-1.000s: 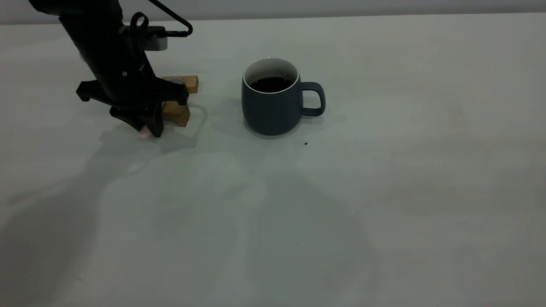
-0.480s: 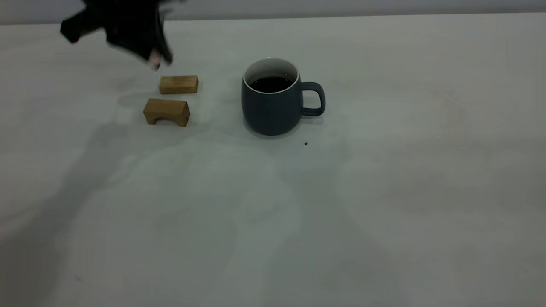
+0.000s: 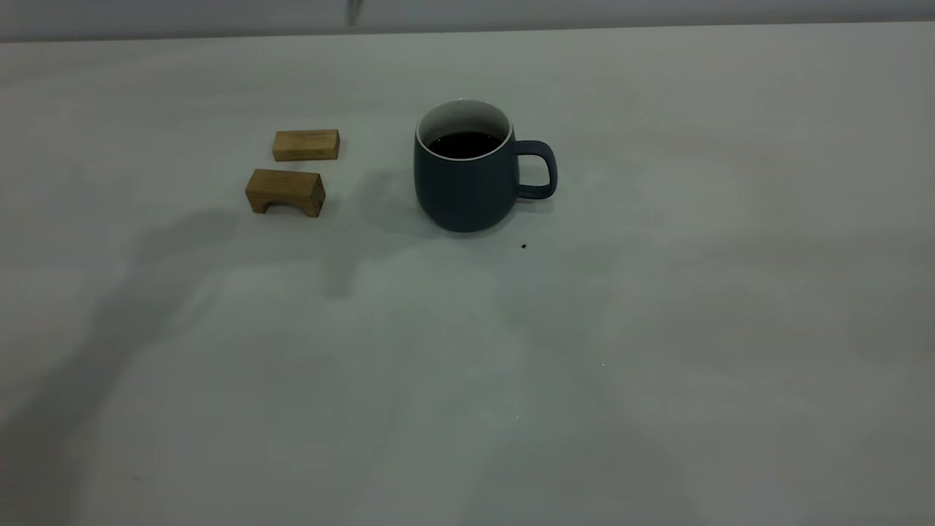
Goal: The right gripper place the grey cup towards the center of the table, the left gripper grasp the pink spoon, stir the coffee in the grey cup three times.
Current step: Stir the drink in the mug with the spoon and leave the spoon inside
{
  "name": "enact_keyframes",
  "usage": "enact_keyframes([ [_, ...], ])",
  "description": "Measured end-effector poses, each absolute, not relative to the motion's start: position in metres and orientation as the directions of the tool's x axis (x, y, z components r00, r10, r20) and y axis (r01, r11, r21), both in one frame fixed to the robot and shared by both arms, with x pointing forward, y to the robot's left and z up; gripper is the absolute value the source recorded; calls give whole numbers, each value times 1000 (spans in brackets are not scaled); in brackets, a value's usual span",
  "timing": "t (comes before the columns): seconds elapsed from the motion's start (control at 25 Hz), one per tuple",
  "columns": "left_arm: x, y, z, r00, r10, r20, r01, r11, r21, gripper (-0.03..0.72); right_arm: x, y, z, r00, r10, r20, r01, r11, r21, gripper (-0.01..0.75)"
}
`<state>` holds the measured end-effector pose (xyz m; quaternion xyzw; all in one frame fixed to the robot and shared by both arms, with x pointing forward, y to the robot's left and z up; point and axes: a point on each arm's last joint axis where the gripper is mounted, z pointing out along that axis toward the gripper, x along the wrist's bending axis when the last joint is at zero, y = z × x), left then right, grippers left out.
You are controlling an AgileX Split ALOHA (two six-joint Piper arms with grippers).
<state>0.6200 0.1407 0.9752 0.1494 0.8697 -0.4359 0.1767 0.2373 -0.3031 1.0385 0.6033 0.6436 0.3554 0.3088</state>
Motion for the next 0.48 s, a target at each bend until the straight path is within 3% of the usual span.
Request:
enact_keyframes([
  [0.24,625,136,975,-948,-61,-311,235,523,-819,139,237,-303,1038,-81,996,31,557,19,830,491],
  [0.48,636,129,954,-967,-243,-77,-33,420,-907,139,237,-303,1038,-81,996,31,557,19,830,491],
])
